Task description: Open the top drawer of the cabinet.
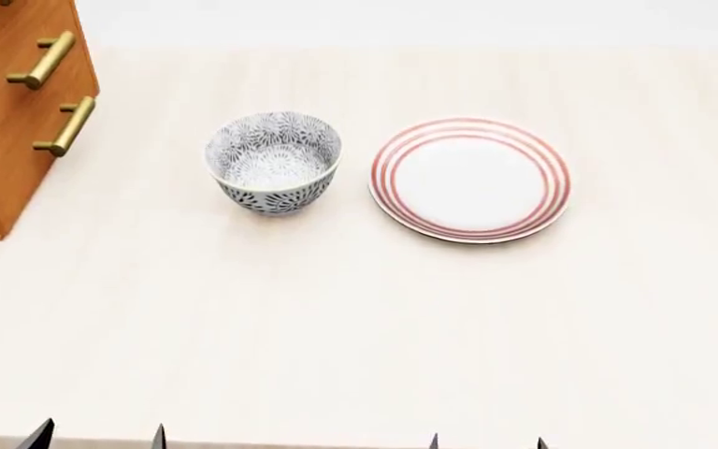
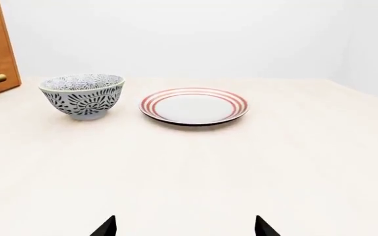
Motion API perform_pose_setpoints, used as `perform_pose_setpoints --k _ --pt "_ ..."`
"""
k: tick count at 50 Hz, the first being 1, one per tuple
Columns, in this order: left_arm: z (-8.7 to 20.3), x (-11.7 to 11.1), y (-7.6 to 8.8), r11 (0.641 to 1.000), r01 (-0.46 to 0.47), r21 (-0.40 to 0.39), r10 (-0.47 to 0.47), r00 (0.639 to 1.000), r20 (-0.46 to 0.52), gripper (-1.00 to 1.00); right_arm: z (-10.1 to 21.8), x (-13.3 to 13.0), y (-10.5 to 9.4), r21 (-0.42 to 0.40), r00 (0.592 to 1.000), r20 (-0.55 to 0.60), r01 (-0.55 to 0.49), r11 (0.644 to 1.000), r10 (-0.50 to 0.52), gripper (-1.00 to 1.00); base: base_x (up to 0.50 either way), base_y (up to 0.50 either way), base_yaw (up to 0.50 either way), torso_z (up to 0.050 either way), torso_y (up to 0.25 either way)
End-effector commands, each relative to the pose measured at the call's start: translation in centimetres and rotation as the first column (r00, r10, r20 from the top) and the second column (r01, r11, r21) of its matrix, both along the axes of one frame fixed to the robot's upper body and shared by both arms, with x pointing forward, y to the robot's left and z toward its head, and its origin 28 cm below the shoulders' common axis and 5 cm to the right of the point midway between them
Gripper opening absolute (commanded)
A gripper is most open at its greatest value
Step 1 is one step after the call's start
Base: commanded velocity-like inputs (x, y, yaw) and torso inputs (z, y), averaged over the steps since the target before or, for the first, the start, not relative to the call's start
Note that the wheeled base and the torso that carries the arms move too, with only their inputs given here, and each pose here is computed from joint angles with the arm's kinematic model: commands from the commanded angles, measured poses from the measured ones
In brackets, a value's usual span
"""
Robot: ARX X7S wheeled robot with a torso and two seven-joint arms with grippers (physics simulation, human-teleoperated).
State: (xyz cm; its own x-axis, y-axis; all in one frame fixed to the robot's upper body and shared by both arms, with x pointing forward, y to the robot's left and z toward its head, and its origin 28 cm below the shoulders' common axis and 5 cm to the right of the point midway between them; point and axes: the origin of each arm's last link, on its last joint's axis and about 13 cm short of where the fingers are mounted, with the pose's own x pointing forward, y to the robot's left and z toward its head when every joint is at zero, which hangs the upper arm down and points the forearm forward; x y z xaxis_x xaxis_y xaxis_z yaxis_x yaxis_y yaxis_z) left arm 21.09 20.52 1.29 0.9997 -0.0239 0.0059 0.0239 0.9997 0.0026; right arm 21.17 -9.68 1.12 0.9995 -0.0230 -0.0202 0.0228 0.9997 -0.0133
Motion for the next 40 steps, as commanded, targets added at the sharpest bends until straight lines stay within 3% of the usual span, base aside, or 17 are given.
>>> perform_pose_setpoints --k 1,26,33,40 --pt "0.02 0.03 0.01 1.0 0.003 -0.009 -0.003 1.0 -0.002 1.0 0.06 -0.01 0.03 -0.003 1.0 0.002 0.001 1.0 -0.001 1.0 0.0 0.0 0.0 0.05 -0.035" --pt "0.08 -0.05 -0.1 1.0 -0.002 0.002 0.002 1.0 0.005 1.0 0.03 0.05 0.03 -0.014 1.0 -0.002 0.004 1.0 -0.004 1.0 0.0 0.0 0.0 0.05 -0.033" --pt "-0.03 -0.15 -0.09 1.0 -0.004 -0.013 0.004 1.0 0.008 1.0 0.07 0.09 0.05 -0.01 1.0 -0.011 0.004 1.0 -0.004 1.0 0.04 0.0 0.0 0.002 -0.005" --pt "-0.09 -0.17 -0.1 1.0 -0.007 -0.011 0.007 1.0 0.003 1.0 0.08 0.16 0.05 -0.008 1.0 -0.01 0.002 1.0 -0.002 1.0 0.46 0.0 0.0 0.0 0.0"
